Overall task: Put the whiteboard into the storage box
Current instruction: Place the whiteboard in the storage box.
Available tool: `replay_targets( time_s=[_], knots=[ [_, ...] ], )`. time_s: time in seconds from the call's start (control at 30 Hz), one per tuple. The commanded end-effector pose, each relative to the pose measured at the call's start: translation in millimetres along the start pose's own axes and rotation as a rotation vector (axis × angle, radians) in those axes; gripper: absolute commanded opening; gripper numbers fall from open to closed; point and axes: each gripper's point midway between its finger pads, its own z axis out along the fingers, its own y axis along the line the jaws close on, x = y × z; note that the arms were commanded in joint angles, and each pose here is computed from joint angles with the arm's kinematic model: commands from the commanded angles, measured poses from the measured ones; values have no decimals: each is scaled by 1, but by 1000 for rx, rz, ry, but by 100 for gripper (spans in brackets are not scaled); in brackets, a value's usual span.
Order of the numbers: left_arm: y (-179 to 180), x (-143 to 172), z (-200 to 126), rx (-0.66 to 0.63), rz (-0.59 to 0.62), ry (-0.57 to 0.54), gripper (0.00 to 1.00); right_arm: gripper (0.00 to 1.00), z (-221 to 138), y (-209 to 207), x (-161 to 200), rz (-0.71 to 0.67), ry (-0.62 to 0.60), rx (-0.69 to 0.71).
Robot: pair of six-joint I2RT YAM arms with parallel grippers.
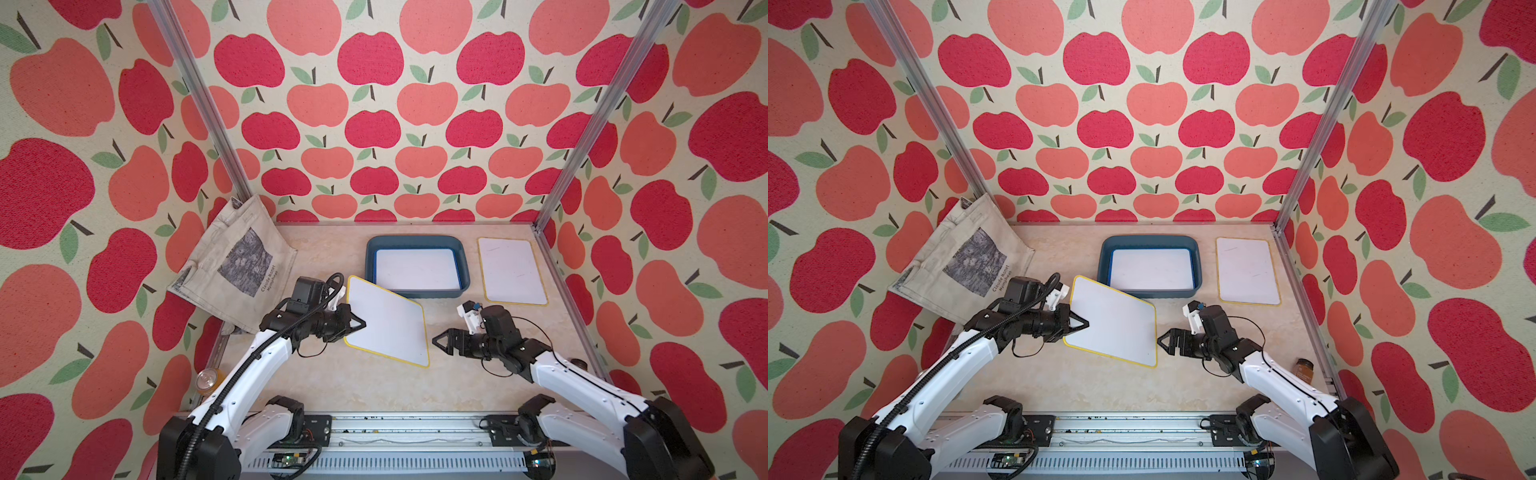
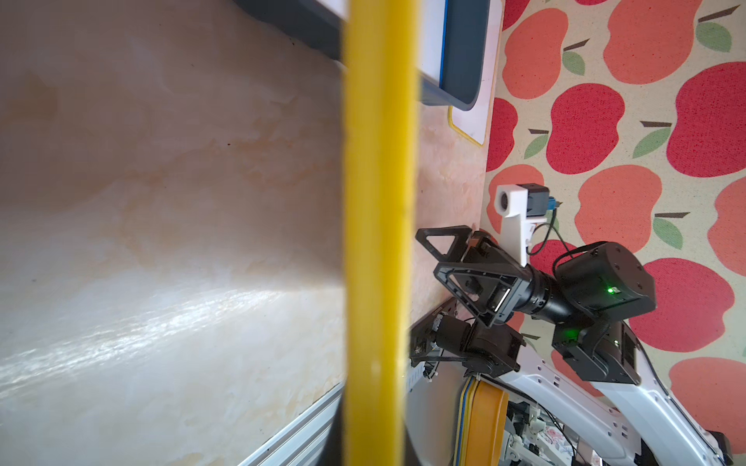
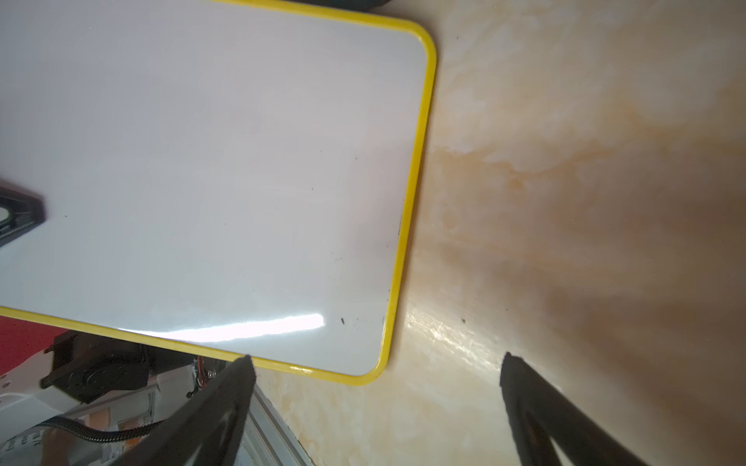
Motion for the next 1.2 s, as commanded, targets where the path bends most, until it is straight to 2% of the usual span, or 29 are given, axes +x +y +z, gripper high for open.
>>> replay_targets(
  time_s=[0.0, 0.3, 0.47, 0.63, 0.83, 1.17],
  knots=[
    [-34, -3, -22, 74, 95, -19, 0, 99, -20, -14, -6, -55, -9, 124],
    [-88, -18, -49, 151, 193, -24, 0, 99, -57, -38, -42, -101, -117, 349],
    [-105, -52, -49, 164, 232, -87, 0, 99, -69, -40, -61, -128, -179, 402],
    [-124, -103, -37, 188, 248, -146, 0, 99, -81, -46, -80, -154, -223, 489],
    [-141, -161, -10, 209, 251, -149, 0, 99, -92, -57, -99, -154, -254, 566],
    [-135, -218, 42, 226, 210, -75, 0, 99, -100, -87, -119, -34, -287, 614]
  ],
)
